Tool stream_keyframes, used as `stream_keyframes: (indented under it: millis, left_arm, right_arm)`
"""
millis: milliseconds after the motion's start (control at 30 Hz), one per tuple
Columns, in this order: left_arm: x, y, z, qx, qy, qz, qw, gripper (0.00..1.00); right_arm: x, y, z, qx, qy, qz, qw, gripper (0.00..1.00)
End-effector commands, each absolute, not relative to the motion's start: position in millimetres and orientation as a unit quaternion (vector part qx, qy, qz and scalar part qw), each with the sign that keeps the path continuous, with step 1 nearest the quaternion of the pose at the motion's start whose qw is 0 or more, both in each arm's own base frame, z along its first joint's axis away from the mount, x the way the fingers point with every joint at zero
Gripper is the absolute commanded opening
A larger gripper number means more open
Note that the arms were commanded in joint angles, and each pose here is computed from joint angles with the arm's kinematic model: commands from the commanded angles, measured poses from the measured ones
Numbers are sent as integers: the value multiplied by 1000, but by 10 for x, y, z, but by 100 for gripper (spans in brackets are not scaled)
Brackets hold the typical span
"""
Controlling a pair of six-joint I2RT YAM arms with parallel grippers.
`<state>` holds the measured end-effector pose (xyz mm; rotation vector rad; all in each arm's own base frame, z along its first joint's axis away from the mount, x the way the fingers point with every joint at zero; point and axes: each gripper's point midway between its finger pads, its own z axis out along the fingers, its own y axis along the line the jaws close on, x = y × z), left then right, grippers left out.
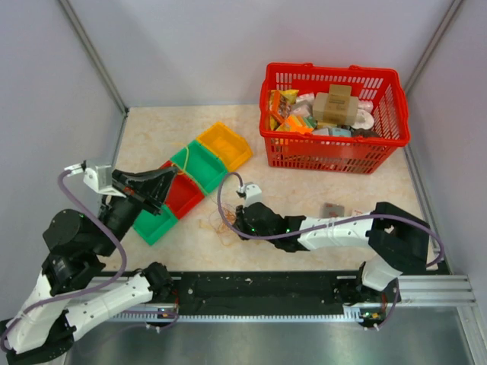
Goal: Untangle the cables
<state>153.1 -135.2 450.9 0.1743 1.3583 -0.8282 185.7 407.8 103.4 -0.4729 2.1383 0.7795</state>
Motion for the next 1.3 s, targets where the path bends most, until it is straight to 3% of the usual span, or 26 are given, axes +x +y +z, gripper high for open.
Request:
stream_keyframes:
  millis: [0, 200, 267, 500, 733, 833, 1000, 1167, 1267]
  left_arm:
    - [1440, -920, 4945, 43, 561, -342, 753, 0]
    - [1383, -670, 5097, 26, 533, -317, 784, 0]
    - [1374, -635, 5121, 22, 530, -316, 787, 0]
    - [1394, -634, 5115, 27, 531, -305, 790, 0]
    - [1345, -491, 5479, 38, 508, -272, 816, 0]
    - [1333, -500, 5623, 47, 489, -267, 829, 0]
    - [1386, -612, 5799, 60, 480, -264, 834, 0]
    - [1449, -917, 5777, 93, 485, -290, 820, 0]
    - [1503, -977, 5739, 96, 493, -286, 816, 0]
  right_arm:
    - [1903, 3679, 871, -127, 861, 289, 399, 9]
    - [1859, 3094, 655, -82, 876, 257, 401, 8]
    - [1865, 2914, 634, -65, 879, 245, 405, 0]
    - [2046, 2235, 694, 10, 876, 189, 445, 0]
    - [2081, 1664, 592, 76, 879, 150, 447, 1]
    - [2087, 1569, 618, 82, 874, 143, 456, 4]
    - [2084, 1547, 585, 85, 879, 140, 448, 23]
    - [2083, 1603, 583, 65, 884, 139, 441, 25]
    - [2076, 1640, 601, 48, 886, 143, 439, 30]
